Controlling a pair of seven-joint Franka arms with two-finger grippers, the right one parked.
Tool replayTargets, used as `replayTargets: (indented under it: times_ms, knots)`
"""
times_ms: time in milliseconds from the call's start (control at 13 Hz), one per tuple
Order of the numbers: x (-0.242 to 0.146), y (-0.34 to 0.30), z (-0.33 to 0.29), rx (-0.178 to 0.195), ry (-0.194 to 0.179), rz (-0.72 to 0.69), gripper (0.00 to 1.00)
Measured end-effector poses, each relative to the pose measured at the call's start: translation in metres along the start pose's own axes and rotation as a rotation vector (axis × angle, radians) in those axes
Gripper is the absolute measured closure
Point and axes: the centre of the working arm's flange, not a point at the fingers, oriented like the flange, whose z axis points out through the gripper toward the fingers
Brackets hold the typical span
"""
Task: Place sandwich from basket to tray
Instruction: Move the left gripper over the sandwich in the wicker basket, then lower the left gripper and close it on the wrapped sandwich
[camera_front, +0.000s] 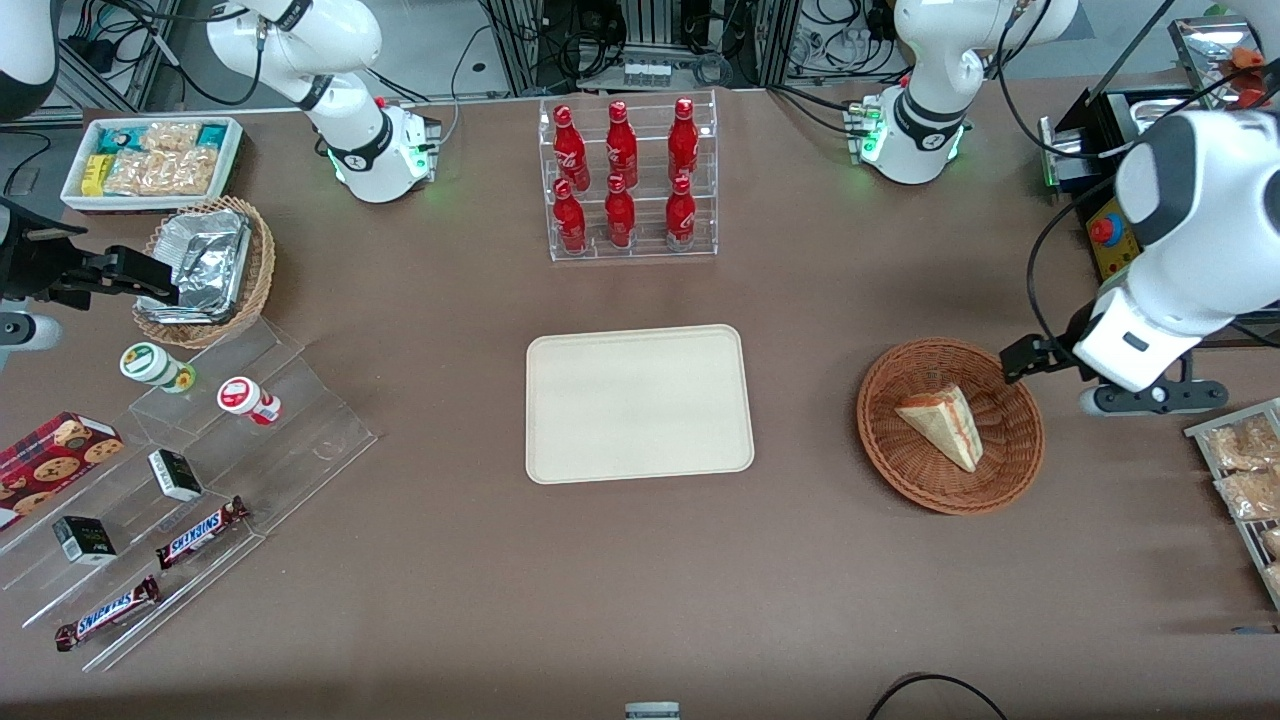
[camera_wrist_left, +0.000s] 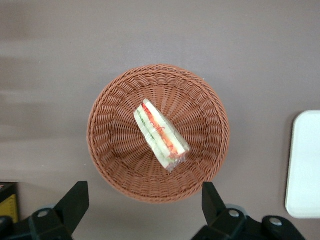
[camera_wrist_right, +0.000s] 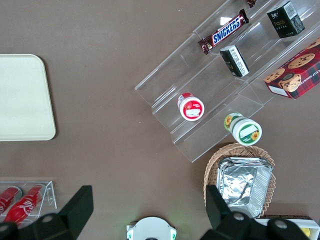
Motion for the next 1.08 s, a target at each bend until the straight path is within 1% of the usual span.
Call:
replayTargets:
  times_ms: [231,385,615,846,1077]
  knots:
    - [-0.003,0.0,0.032,-0.005,0.026,-0.128,0.0]
    - [-0.006,0.003,0.063,-0.01,0.039,-0.19,0.0]
    - [-0.012,0.007,0.102,-0.022,0.068,-0.29,0.0]
    - [-0.022,0.015,0.127,-0.026,0.066,-0.359,0.0]
    - [-0.022,0.015,0.142,-0.022,0.052,-0.381,0.0]
